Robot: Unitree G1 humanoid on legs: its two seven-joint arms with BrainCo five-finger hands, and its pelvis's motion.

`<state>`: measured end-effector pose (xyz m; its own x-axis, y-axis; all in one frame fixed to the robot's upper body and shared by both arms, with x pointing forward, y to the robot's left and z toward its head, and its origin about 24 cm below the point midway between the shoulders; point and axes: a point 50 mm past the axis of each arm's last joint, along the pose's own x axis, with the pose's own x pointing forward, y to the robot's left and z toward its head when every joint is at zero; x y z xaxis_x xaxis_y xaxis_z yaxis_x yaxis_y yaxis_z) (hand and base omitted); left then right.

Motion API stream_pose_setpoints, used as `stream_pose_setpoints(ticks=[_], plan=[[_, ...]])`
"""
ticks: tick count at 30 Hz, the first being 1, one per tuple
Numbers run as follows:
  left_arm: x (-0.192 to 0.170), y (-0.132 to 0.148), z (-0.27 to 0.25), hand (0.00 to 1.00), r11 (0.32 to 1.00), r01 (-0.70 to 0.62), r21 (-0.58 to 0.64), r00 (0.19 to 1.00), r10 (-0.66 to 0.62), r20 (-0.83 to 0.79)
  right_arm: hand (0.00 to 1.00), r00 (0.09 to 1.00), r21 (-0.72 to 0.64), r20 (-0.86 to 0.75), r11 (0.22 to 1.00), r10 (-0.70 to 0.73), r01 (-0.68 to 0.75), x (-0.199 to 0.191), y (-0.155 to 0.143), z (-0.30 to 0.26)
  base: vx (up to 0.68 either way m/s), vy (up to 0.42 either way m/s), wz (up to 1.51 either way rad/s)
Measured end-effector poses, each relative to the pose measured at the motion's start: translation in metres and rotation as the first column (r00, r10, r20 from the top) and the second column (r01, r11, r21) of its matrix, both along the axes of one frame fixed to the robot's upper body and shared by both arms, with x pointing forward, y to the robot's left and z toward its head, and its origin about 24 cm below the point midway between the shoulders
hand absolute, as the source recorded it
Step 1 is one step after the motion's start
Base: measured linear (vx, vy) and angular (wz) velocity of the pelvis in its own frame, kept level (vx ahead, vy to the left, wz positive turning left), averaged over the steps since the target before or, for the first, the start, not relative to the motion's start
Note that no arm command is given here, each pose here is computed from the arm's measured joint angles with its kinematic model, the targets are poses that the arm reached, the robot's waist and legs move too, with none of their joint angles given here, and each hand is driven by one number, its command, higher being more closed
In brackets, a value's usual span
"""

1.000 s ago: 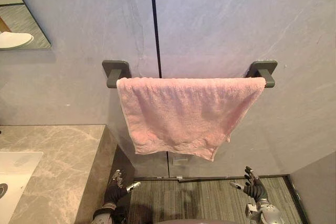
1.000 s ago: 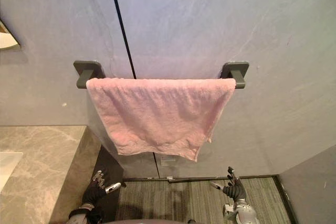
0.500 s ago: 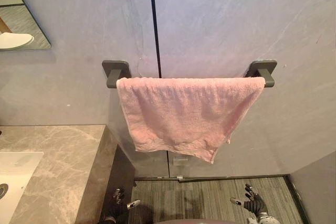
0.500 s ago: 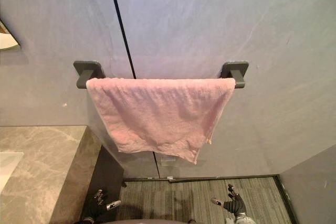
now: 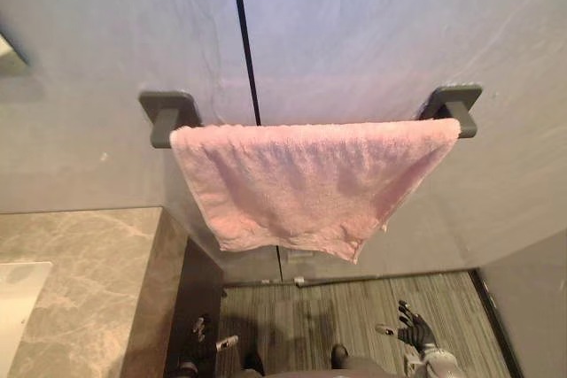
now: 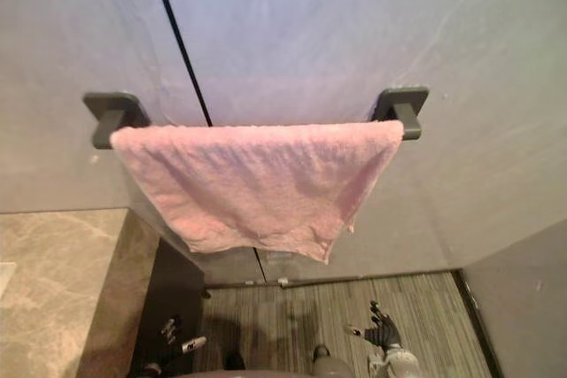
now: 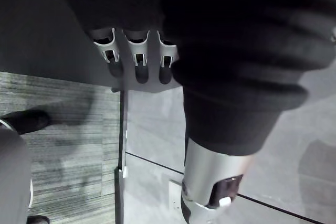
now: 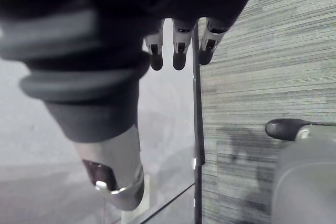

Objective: Organize washtable

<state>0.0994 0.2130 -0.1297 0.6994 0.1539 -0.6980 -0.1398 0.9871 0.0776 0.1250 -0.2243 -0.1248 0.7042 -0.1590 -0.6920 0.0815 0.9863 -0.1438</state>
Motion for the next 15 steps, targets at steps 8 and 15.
stream_pose_setpoints(ticks=[8,15], plan=[[0.034,0.002,0.016,0.00,1.000,0.013,0.014,0.992,-0.014,0.124,0.00,1.000,-0.003,-0.018,1.000,0.017,-0.017,-0.015,0.002,-0.001,0.08,-0.139,0.94],[0.026,-0.025,0.004,0.00,0.994,-0.064,-0.092,0.994,0.071,0.084,0.00,0.994,-0.073,0.100,0.996,0.049,-0.042,0.026,-0.011,0.020,-0.12,-0.433,0.50]])
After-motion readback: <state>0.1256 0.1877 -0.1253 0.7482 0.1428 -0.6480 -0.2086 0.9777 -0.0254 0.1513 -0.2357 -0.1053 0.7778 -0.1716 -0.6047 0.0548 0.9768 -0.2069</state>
